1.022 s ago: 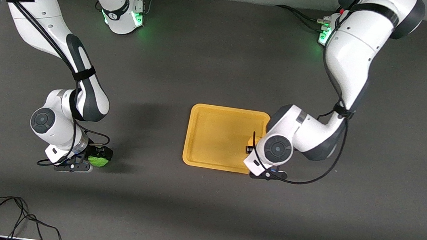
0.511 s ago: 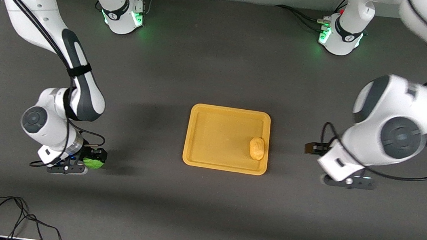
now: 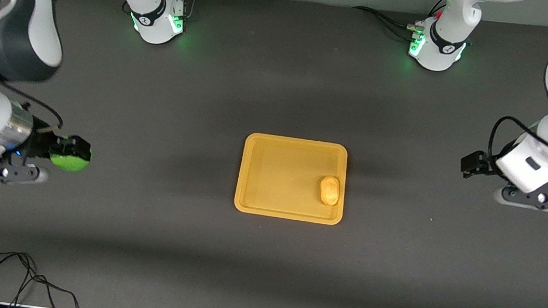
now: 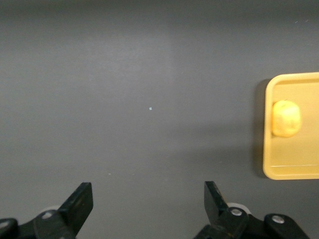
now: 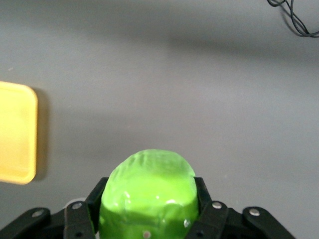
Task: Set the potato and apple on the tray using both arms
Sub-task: 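Lift the green apple with the right gripper while the left gripper withdraws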
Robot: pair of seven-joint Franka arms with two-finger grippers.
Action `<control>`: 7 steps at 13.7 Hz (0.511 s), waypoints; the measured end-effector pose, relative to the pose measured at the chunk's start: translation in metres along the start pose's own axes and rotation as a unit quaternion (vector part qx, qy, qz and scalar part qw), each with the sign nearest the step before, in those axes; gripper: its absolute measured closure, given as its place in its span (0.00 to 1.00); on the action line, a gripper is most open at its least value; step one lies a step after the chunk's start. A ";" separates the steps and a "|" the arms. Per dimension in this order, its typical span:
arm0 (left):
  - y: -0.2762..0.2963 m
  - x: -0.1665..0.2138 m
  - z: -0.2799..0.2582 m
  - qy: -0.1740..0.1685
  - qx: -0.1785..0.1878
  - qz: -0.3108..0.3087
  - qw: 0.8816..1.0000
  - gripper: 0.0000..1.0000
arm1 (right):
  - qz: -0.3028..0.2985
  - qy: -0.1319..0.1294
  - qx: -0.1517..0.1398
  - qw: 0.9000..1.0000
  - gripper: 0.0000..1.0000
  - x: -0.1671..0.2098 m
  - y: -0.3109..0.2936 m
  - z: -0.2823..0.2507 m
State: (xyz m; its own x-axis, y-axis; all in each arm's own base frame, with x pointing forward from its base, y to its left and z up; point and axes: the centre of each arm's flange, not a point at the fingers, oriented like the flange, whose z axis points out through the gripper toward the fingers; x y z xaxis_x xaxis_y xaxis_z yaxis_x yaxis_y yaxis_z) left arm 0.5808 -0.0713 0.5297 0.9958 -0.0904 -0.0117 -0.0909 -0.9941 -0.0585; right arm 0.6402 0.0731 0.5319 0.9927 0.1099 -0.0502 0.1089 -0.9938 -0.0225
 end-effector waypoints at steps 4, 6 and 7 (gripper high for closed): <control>-0.027 -0.029 0.002 -0.002 0.007 0.024 1.000 0.00 | 0.027 0.011 -0.002 1.000 0.29 -0.021 -0.131 -0.021; -0.040 -0.033 -0.004 0.002 0.007 0.022 1.000 0.00 | 0.051 0.012 -0.003 0.999 0.29 -0.040 -0.219 -0.015; -0.044 -0.035 -0.004 -0.001 0.007 0.021 1.000 0.00 | 0.066 0.012 -0.003 0.998 0.29 -0.048 -0.262 -0.009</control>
State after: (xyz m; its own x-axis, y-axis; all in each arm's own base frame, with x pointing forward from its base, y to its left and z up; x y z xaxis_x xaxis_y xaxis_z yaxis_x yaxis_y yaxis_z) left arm 0.5502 -0.0248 0.5368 0.9911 -0.1321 -0.0172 -0.1330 -0.9885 -0.0720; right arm 0.5641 0.3281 0.5488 0.9993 -0.0226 -0.0289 -0.0229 -0.9997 -0.0111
